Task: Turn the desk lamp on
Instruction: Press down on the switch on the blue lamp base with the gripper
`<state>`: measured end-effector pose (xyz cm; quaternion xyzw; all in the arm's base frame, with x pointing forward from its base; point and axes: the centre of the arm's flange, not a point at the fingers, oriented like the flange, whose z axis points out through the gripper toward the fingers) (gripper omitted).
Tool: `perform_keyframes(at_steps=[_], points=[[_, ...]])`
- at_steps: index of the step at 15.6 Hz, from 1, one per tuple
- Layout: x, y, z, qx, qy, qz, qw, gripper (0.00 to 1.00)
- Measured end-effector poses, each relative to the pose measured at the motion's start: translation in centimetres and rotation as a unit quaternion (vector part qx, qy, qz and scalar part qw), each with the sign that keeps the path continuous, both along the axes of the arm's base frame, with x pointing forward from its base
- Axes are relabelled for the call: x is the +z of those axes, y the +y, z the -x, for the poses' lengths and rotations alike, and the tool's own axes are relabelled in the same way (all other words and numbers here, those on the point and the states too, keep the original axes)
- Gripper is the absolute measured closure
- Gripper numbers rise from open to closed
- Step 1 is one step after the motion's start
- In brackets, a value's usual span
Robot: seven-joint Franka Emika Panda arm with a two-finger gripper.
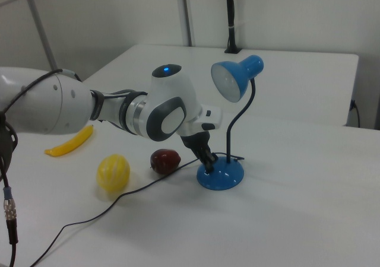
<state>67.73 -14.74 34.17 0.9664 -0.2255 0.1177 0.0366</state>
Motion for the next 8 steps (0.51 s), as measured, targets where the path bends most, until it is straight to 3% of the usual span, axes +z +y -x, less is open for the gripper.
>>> perform_keyframes(at_steps=[8], points=[[-0.19,-0.02,-0.2,0.002,0.001,0.002,1.0,0.99]])
